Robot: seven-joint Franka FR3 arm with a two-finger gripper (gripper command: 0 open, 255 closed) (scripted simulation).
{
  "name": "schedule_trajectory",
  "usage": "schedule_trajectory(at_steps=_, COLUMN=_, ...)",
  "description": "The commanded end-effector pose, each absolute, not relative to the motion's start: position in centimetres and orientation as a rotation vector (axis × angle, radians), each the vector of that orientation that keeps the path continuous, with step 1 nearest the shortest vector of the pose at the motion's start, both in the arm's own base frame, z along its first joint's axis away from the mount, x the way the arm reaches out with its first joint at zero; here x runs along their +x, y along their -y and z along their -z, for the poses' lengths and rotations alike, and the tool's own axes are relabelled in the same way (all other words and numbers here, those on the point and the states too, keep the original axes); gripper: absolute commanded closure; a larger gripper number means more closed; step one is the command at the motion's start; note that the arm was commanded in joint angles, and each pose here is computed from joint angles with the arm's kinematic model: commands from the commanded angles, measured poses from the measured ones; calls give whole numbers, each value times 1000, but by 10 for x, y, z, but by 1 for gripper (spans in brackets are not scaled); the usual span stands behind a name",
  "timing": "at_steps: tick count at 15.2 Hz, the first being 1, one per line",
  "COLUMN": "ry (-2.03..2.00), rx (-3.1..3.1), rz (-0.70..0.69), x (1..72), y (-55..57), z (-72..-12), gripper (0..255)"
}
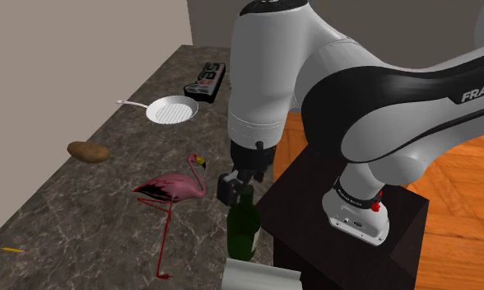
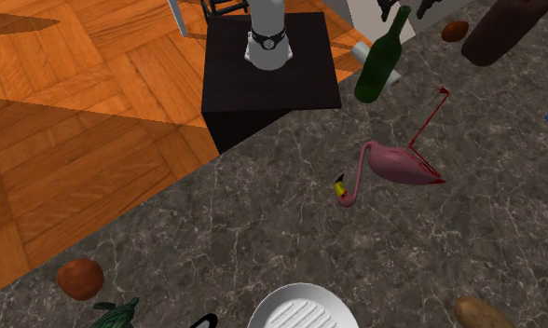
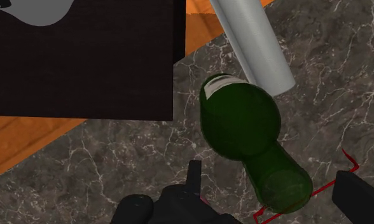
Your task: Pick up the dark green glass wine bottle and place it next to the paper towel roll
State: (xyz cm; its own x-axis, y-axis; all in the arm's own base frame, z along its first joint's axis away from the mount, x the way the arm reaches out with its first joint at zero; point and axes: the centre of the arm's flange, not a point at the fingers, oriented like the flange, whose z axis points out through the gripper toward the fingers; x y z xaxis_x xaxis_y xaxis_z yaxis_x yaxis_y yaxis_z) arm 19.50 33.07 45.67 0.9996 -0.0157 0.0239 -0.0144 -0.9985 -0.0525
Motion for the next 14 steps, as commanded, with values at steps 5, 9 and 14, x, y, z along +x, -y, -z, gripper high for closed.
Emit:
schedule_trajectory(at_steps=5, ry=-23, rx=-3089, rz=38, x=194, y=-329, z=-496, gripper=0)
schedule_trajectory(at_steps=9, ry=-23, rx=-3089, rz=38, x=194, y=-328, z=-507, gripper=0)
schedule_trajectory(at_steps=14, ry=-23, rx=-3089, rz=38, x=194, y=-328, z=-507, gripper=0)
